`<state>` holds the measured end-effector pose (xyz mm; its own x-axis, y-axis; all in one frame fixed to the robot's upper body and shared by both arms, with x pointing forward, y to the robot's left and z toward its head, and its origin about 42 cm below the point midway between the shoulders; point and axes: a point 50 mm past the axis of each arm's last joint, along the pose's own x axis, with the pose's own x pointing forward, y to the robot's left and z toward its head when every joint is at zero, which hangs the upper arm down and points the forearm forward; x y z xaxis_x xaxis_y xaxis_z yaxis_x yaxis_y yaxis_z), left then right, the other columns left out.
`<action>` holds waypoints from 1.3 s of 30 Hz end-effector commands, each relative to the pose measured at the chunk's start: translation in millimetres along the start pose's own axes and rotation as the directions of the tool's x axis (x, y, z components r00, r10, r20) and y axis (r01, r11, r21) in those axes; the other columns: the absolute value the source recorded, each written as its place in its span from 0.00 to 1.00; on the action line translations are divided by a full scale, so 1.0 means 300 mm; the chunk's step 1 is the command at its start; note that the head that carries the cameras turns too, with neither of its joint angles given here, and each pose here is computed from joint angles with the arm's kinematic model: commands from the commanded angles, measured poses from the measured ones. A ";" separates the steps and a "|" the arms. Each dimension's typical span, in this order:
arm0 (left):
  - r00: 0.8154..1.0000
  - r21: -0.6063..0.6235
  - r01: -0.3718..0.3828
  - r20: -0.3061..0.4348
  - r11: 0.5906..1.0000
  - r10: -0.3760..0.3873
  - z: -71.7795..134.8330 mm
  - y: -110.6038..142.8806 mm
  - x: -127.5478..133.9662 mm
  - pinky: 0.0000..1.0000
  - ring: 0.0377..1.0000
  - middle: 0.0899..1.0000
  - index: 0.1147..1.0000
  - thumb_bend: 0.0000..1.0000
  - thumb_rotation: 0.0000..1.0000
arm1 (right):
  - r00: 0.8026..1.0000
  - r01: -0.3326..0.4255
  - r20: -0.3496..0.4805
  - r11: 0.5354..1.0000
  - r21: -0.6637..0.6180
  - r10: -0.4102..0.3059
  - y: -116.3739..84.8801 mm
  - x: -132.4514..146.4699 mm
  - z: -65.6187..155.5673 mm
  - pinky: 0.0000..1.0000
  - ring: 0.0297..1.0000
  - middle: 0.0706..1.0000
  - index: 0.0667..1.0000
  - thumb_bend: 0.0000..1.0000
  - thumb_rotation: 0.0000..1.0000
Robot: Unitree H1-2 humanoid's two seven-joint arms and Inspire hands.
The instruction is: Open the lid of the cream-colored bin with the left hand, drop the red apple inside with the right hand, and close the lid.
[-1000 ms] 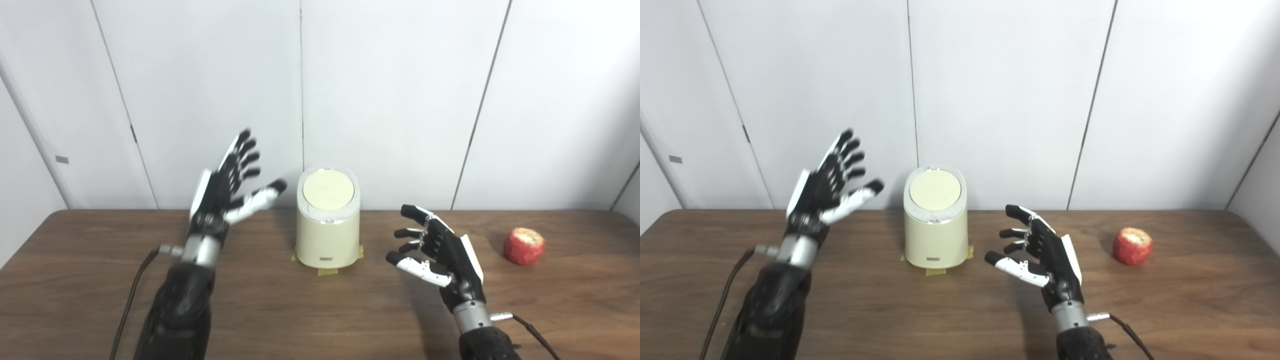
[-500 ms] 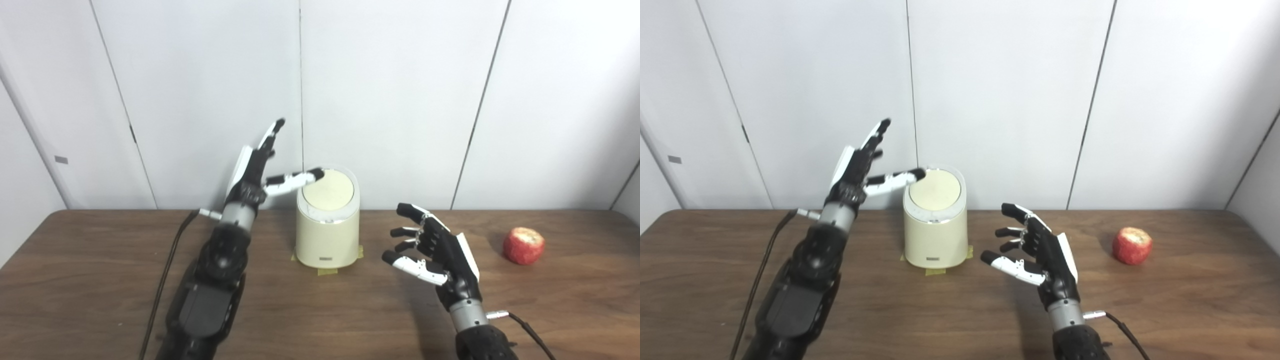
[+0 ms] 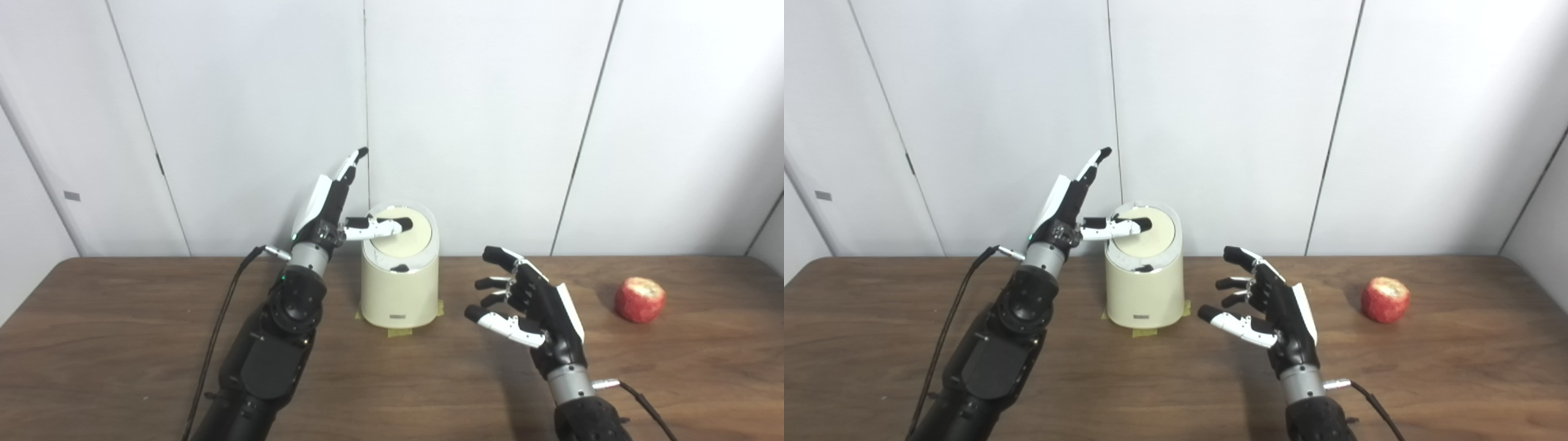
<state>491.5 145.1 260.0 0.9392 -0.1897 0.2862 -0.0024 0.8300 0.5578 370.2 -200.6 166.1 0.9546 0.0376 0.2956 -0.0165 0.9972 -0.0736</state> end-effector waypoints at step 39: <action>0.990 0.870 0.055 0.017 0.491 -0.140 0.093 0.011 0.038 0.81 0.99 1.00 1.00 0.90 0.03 | 0.993 -0.017 0.120 1.000 0.007 0.017 0.034 0.053 0.093 0.46 0.59 0.77 0.73 0.77 0.26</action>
<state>486.5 128.3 272.0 0.9114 -0.3346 0.2396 -0.2275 0.0755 0.9708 369.7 -193.7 169.3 0.9506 0.0445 0.3072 -0.0212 0.9967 -0.0788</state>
